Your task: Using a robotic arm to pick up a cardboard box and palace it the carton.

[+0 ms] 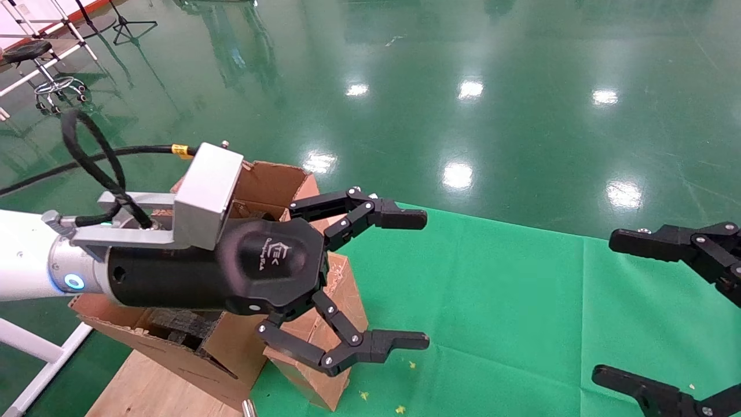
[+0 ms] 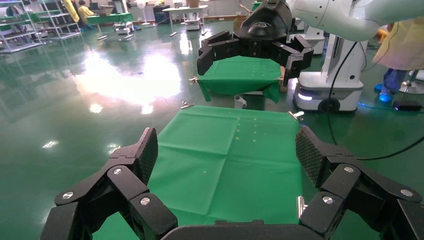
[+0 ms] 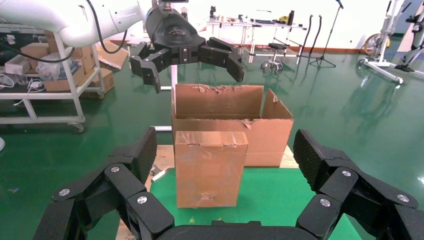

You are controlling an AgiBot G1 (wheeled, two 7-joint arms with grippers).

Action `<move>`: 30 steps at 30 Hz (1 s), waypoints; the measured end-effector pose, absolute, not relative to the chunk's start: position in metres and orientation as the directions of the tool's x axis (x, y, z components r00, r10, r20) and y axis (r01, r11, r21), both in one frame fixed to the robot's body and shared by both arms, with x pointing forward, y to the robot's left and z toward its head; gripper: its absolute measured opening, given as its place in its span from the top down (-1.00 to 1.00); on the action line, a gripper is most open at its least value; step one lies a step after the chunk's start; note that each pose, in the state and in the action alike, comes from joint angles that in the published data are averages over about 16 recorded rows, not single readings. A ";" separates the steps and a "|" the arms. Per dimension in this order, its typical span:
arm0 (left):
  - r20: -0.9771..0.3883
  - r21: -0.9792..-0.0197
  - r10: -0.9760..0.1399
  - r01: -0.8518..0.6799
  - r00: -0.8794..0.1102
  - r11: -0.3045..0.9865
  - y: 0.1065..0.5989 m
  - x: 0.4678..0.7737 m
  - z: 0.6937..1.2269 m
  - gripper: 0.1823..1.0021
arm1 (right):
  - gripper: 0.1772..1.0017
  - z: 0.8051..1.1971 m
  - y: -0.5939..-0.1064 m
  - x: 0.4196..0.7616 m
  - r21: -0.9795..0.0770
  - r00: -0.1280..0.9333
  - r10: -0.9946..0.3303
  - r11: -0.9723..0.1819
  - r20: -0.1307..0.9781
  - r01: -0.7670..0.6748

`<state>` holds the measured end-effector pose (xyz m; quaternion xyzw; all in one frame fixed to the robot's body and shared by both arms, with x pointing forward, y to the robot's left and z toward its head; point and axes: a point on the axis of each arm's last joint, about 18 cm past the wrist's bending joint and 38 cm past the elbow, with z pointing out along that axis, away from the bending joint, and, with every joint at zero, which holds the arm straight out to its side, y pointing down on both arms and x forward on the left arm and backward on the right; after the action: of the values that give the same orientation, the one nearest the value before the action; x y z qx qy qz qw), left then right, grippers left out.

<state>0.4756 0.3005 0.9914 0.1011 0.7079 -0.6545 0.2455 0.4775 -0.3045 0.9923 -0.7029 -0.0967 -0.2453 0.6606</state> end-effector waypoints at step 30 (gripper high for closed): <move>-0.479 -0.807 -0.336 0.256 -0.811 0.532 0.329 0.515 0.987 -1.00 | -0.61 0.992 -0.305 0.478 -0.881 0.861 -0.189 -0.109 0.472 0.460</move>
<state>0.5155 0.3294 0.9873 -0.0244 0.8198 -0.4830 0.3068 0.4777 -0.3047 0.9923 -0.7028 -0.0963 -0.2455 0.6606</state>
